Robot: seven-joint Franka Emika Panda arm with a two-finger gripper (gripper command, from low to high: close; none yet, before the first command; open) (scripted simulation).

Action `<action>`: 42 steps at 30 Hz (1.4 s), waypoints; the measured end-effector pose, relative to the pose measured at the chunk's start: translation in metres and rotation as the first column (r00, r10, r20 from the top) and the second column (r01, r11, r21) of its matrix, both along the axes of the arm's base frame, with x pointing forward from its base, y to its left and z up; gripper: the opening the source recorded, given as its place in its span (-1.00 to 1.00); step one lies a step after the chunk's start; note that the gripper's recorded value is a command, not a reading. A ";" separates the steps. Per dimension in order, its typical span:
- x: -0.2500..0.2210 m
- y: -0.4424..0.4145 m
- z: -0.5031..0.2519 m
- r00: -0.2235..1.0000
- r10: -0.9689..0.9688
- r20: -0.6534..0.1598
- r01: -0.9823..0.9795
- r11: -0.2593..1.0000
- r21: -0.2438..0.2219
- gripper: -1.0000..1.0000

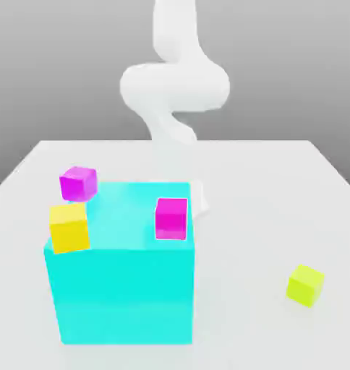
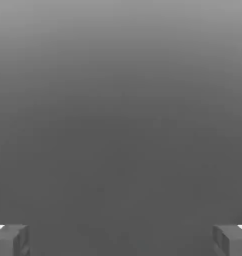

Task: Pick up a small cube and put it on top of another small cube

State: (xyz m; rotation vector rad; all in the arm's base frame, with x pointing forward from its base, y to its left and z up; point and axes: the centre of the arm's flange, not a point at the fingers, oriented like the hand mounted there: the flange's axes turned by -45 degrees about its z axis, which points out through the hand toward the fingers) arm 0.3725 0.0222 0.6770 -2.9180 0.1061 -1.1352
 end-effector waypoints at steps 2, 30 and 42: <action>0.019 0.018 -0.030 0.998 -0.040 -0.048 0.041 0.999 0.019 0.00; -0.015 0.221 -0.449 0.674 -0.403 -0.620 0.540 0.840 0.041 0.00; -0.045 0.235 -0.544 0.598 -0.430 -0.676 0.597 0.802 0.019 -1.00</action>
